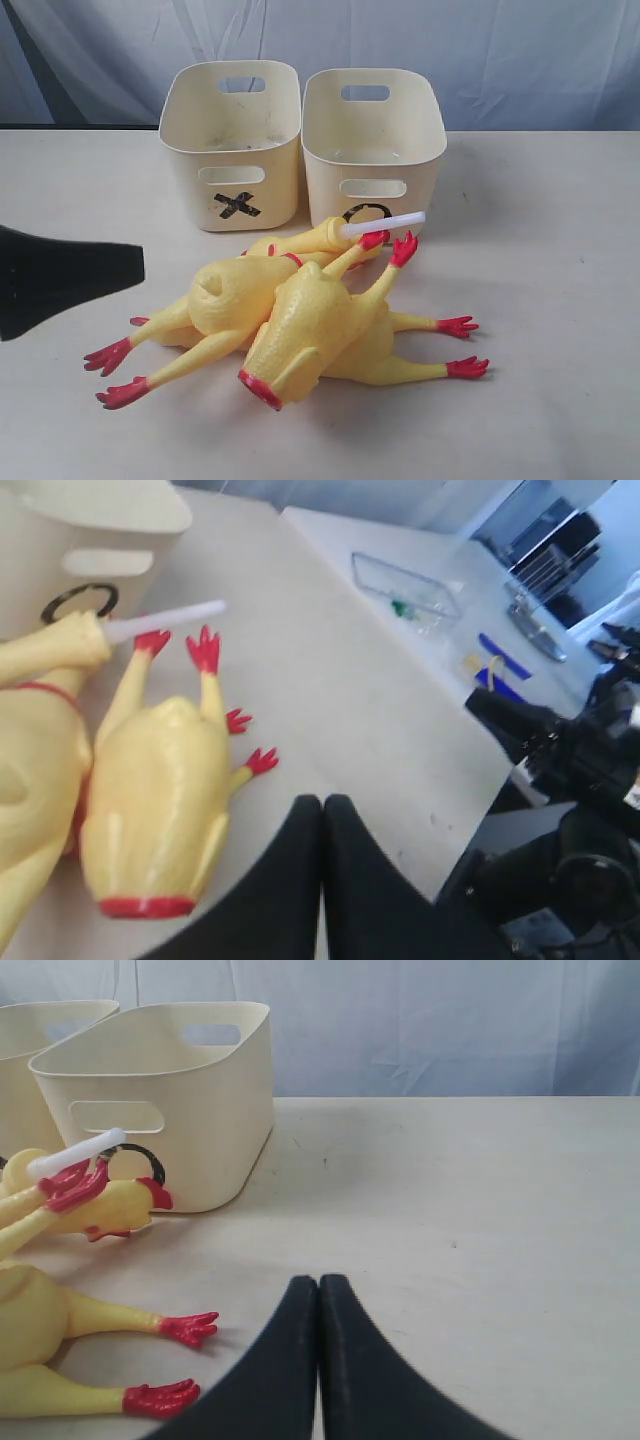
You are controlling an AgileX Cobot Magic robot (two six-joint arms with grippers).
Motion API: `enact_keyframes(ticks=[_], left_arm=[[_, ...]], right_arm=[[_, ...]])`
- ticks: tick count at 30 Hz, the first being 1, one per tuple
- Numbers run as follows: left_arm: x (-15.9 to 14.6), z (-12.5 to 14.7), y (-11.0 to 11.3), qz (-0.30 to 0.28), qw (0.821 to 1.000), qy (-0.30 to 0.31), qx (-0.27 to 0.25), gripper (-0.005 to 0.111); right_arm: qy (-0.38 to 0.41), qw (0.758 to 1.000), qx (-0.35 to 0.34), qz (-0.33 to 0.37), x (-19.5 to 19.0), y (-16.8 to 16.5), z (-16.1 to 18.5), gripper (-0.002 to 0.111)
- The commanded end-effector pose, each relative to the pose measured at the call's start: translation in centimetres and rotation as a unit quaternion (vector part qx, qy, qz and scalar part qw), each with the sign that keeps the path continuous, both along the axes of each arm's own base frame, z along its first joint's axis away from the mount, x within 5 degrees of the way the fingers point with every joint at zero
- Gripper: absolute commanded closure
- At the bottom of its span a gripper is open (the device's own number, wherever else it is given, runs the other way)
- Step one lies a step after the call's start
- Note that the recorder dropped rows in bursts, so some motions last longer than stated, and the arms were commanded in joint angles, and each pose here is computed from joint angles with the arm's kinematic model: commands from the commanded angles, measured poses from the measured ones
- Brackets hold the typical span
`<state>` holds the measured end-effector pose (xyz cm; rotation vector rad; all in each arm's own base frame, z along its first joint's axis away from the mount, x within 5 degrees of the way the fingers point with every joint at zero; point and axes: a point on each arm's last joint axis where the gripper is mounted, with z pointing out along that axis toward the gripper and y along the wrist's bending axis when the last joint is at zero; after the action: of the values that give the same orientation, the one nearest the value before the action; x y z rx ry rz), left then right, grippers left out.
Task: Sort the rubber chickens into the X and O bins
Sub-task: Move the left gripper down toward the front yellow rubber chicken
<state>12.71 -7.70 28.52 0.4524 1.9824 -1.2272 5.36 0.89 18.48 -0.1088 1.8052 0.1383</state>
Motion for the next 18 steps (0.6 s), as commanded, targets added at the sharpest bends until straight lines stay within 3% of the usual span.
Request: enact_keyframes(ticks=[1,12,18], left_arm=[[-0.1,-0.5,0.4,-0.003,0.997,0.035,0.074,0.106],[-0.5,-0.4,1.2,0.008,0.982,0.106,0.155,0.106],[-1.6,-0.9,0.2,-0.035,0.973,0.132,0.185,0.106]], right_arm=[[-0.006,1.0,0.001,-0.003,0.0,0.0,0.0,0.109],[-0.006,1.0,0.001,-0.003,0.0,0.0,0.0,0.109],[-0.006,1.0,0.001,-0.003,0.0,0.0,0.0,0.109]])
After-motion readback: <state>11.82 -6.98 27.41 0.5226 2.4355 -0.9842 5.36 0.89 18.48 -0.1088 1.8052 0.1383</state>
